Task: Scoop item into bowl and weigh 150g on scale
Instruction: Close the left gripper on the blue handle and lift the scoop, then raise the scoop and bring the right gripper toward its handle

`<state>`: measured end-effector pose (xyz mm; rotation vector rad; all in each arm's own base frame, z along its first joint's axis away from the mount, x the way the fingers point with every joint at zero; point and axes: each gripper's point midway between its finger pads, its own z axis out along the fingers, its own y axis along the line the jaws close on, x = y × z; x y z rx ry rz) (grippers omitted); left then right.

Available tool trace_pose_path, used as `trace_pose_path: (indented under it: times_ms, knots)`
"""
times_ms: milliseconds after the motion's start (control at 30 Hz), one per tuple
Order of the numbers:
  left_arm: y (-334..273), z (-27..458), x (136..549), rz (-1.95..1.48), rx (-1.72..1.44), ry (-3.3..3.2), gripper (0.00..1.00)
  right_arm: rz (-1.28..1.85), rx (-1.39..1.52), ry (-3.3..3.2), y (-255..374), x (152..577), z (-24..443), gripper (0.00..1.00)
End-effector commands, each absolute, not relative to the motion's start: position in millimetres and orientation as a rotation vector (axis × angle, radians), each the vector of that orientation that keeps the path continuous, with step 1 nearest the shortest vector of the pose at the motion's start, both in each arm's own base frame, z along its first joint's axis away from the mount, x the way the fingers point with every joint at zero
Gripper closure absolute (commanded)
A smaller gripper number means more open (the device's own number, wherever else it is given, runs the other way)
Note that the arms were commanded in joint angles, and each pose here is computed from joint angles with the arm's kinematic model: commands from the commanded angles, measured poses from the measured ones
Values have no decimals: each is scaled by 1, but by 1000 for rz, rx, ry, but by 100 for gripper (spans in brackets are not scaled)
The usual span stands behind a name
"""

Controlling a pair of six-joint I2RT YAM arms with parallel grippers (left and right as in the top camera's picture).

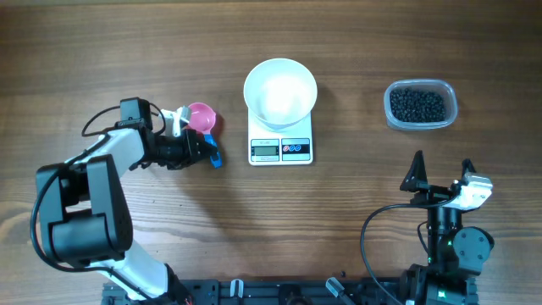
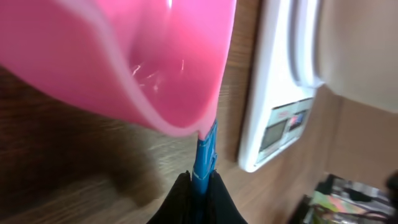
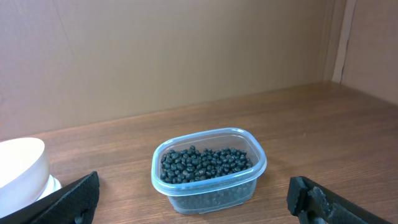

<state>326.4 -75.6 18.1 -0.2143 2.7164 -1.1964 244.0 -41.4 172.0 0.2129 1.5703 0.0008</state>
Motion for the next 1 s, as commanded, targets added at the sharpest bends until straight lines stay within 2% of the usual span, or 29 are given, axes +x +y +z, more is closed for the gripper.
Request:
trace_pose_path:
  times_ms: [0, 133, 333, 567, 633, 800, 967]
  knots:
    - [-77, 41, 328, -1385, -277, 2598, 96, -7, 219, 1569, -43, 244, 172, 0]
    - [-70, 61, 332, -1500, -348, 2500, 96, -7, 219, 1569, -43, 244, 172, 0]
    - [-76, 118, 332, -1768, -303, 2263, 96, -7, 219, 1569, -43, 244, 172, 0]
    - [-82, 157, 321, -1792, -236, 2202, 96, -38, 239, 1540, -49, 243, 178, 0]
    - [-83, 166, 319, -1777, -211, 2192, 96, 123, 273, 1487, -36, 244, 190, 0]
    - [-86, 197, 309, -1715, -107, 2145, 96, 1026, 564, 1518, 32, 238, 187, 0]
    - [-97, 216, 300, -1590, -88, 2194, 96, 1349, 924, 1430, 32, 238, 185, 0]
